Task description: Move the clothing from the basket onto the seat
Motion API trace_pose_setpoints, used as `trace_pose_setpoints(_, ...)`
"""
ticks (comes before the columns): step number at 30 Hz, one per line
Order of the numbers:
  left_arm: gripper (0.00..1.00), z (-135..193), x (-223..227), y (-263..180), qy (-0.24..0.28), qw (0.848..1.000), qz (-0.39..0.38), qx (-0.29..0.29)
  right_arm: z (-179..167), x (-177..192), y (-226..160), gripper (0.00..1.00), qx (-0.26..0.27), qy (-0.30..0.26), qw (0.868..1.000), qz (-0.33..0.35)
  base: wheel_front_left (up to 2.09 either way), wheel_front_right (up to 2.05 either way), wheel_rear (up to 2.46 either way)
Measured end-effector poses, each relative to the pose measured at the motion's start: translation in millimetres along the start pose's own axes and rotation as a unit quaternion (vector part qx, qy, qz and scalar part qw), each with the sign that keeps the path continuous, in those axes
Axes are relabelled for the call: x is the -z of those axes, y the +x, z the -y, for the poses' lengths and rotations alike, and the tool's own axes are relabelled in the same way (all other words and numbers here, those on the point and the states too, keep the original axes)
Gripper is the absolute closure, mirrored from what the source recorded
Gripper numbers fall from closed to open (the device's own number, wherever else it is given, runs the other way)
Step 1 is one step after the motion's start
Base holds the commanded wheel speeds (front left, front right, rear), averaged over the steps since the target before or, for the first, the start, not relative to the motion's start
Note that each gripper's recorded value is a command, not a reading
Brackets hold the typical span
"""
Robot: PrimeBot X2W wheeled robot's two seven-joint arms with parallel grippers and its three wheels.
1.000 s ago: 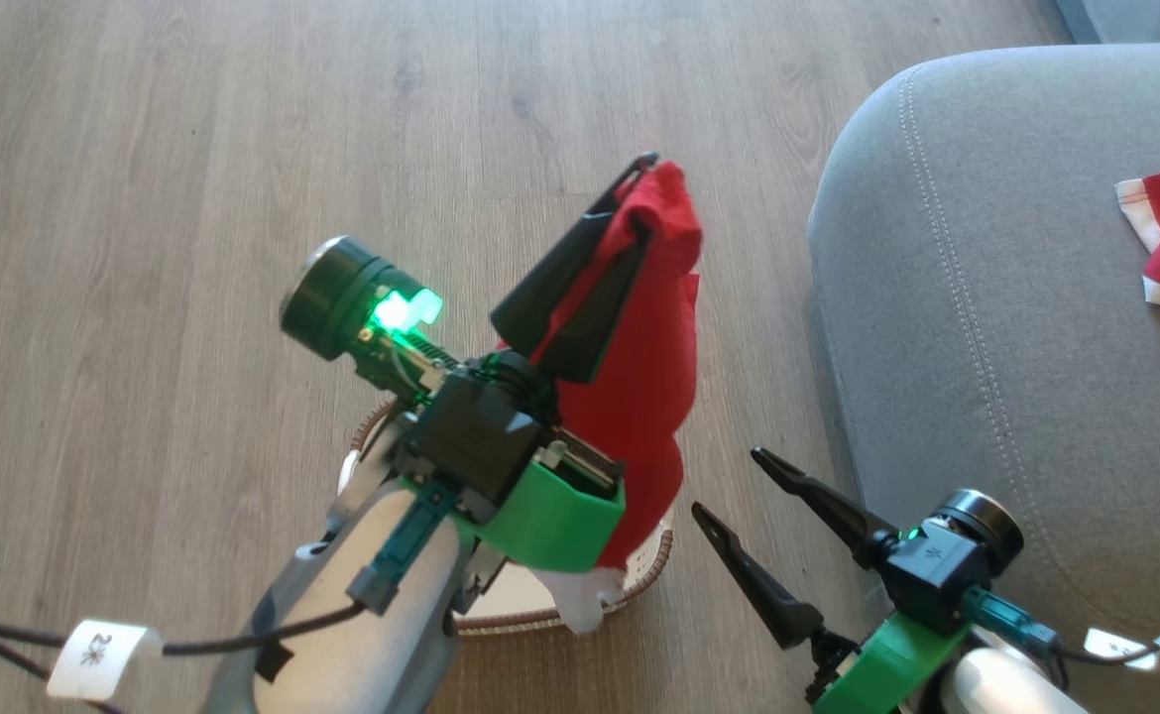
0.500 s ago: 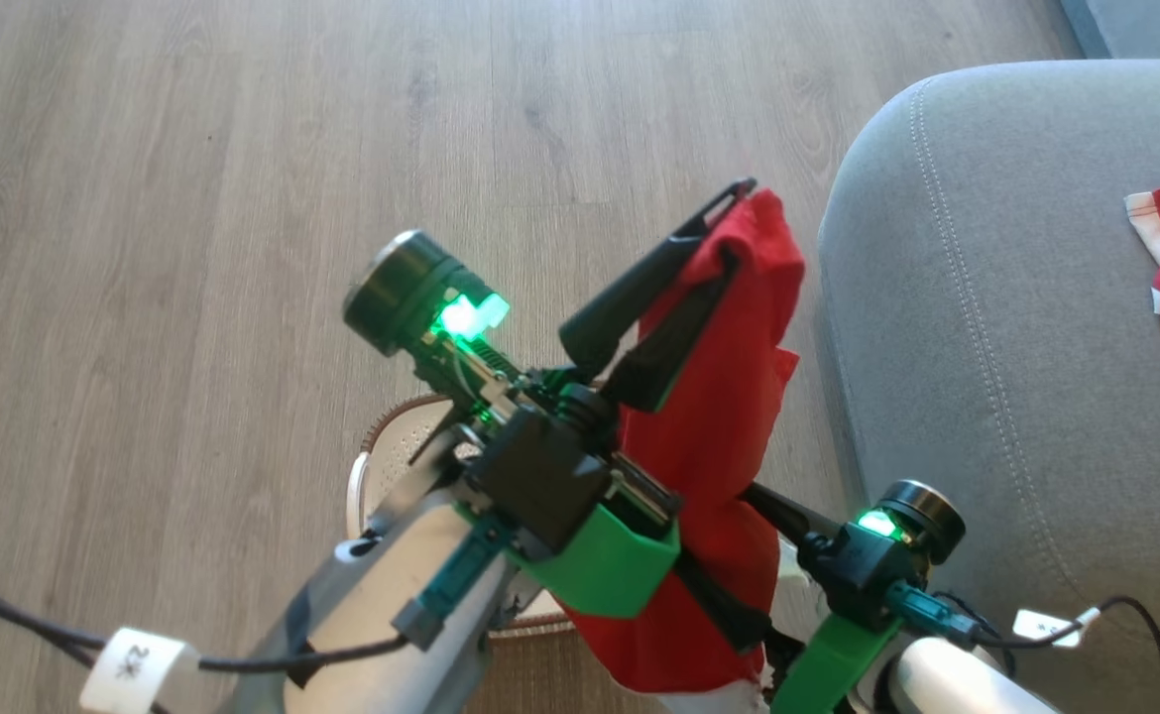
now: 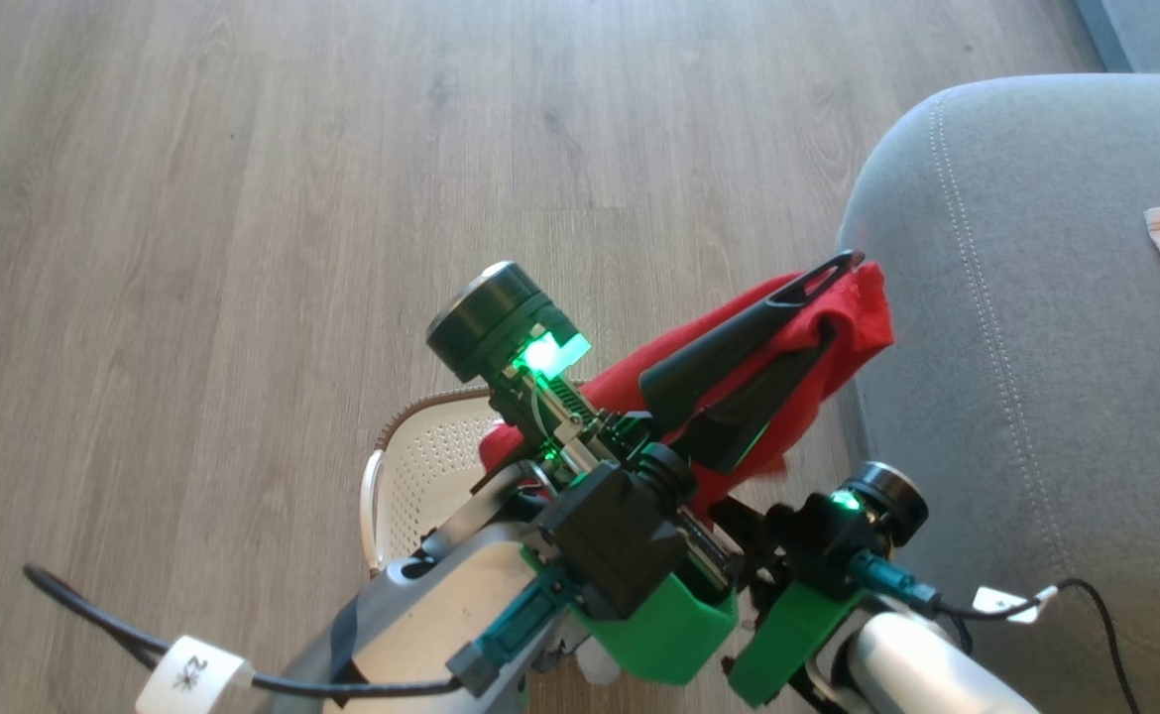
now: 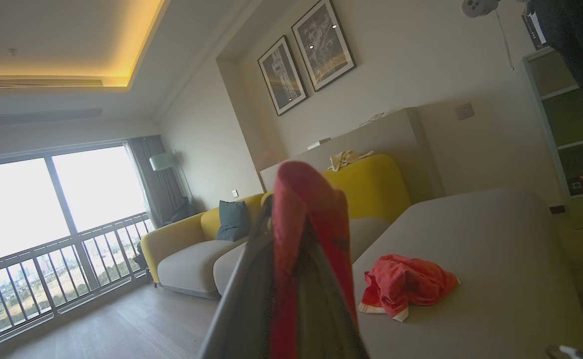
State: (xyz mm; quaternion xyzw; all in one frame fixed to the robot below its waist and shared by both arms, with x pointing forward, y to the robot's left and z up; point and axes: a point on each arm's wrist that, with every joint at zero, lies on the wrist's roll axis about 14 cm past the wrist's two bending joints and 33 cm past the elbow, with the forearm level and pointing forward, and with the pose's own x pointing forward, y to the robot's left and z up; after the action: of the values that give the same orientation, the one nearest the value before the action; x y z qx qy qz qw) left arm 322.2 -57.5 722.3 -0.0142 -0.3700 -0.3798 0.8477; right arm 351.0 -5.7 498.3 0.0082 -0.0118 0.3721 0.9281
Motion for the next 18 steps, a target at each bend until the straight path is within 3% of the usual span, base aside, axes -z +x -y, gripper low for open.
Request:
trace_pose_setpoints(10,1.0,-14.1,-1.7,-3.6,0.013,1.0,-0.003,-0.025,35.8,-18.3,8.4,1.0,0.056,0.003,0.998,0.03,0.0,0.0,0.0)
trace_pose_setpoints(18,1.0,-41.9,2.8,-12.0,0.023,0.997,-0.015,-0.073,84.9,-41.4,-7.0,1.0,0.151,0.019,0.986,0.073,0.0,0.0,0.0)
